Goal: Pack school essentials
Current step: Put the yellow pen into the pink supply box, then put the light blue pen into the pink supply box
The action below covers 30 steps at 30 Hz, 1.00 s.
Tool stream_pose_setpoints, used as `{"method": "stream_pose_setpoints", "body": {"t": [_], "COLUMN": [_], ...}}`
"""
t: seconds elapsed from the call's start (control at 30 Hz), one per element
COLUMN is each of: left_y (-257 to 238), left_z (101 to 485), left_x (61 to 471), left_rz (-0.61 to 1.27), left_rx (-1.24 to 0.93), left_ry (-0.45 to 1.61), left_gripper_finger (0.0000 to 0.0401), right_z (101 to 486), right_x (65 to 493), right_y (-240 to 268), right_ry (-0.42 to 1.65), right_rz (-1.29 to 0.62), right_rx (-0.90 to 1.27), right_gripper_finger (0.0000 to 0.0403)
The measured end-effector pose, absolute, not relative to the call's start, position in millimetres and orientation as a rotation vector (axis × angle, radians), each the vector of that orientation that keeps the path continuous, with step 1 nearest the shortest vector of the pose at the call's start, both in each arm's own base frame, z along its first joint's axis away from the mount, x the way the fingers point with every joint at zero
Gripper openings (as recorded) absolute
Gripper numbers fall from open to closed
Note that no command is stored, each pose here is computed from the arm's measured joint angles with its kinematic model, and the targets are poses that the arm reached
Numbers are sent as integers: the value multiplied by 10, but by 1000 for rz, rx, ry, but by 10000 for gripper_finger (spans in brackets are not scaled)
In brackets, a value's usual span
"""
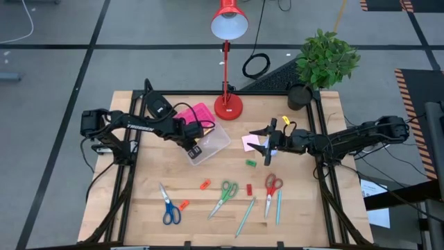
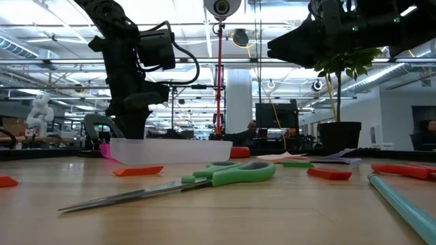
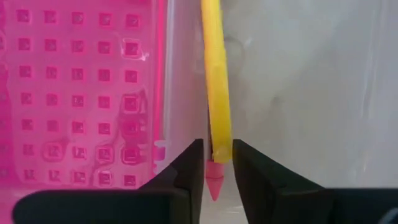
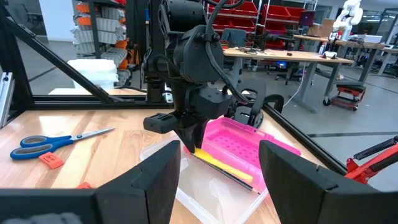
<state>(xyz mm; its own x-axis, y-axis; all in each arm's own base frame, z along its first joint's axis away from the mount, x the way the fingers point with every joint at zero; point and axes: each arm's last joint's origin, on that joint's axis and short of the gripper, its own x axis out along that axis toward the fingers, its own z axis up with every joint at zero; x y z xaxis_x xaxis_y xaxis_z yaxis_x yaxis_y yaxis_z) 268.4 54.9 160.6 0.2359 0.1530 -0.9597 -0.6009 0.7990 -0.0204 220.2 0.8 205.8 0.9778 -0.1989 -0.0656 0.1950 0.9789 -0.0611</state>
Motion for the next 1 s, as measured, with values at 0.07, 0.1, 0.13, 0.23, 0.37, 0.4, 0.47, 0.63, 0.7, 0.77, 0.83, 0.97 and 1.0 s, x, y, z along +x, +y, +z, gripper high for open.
{"method": "stream_pose_setpoints", "body": {"t": [0.07, 0.1, 0.13, 0.23, 0.37, 0.4, 0.47, 0.63, 0.7, 0.77, 0.83, 0.97, 1.0], "left_y": [551, 552, 553, 557, 558, 558, 557, 562, 538, 491, 437, 361, 351], "left_z": [1607, 1607, 1608, 1611, 1613, 1613, 1634, 1763, 1853, 1893, 1920, 1962, 1963], "left_x": [2685, 2685, 2686, 2697, 2705, 2705, 2700, 2733, 2794, 2847, 2871, 2943, 2955], "left_rz": [548, 549, 551, 555, 549, 545, 540, 524, 496, 464, 436, 400, 395], "left_rx": [-430, -429, -427, -424, -417, -413, -407, -395, -366, -337, -311, -295, -293], "left_ry": [1229, 1229, 1226, 1213, 1206, 1208, 1202, 1158, 1116, 1095, 1094, 1033, 1024], "left_gripper_finger": [106, 111, 116, 123, 124, 124, 124, 124, 124, 124, 124, 124, 124], "right_z": [2058, 2058, 2059, 2058, 2058, 2058, 2058, 2058, 2058, 2054, 2055, 2052, 2052], "right_x": [2202, 2202, 2202, 2202, 2202, 2202, 2202, 2202, 2202, 2202, 2202, 2202, 2202], "right_y": [8, 9, 9, 9, 9, 9, 9, 9, 9, 9, 9, 9, 9], "right_ry": [72, 72, 71, 72, 72, 72, 72, 72, 73, 76, 76, 79, 79], "right_rz": [-198, -198, -198, -198, -198, -198, -198, -198, -198, -198, -198, -198, -198], "right_rx": [-54, -54, -54, -54, -54, -55, -55, -56, -55, -56, -55, -56, -56], "right_gripper_finger": [210, 210, 210, 210, 210, 210, 210, 210, 210, 210, 210, 210, 210]}}
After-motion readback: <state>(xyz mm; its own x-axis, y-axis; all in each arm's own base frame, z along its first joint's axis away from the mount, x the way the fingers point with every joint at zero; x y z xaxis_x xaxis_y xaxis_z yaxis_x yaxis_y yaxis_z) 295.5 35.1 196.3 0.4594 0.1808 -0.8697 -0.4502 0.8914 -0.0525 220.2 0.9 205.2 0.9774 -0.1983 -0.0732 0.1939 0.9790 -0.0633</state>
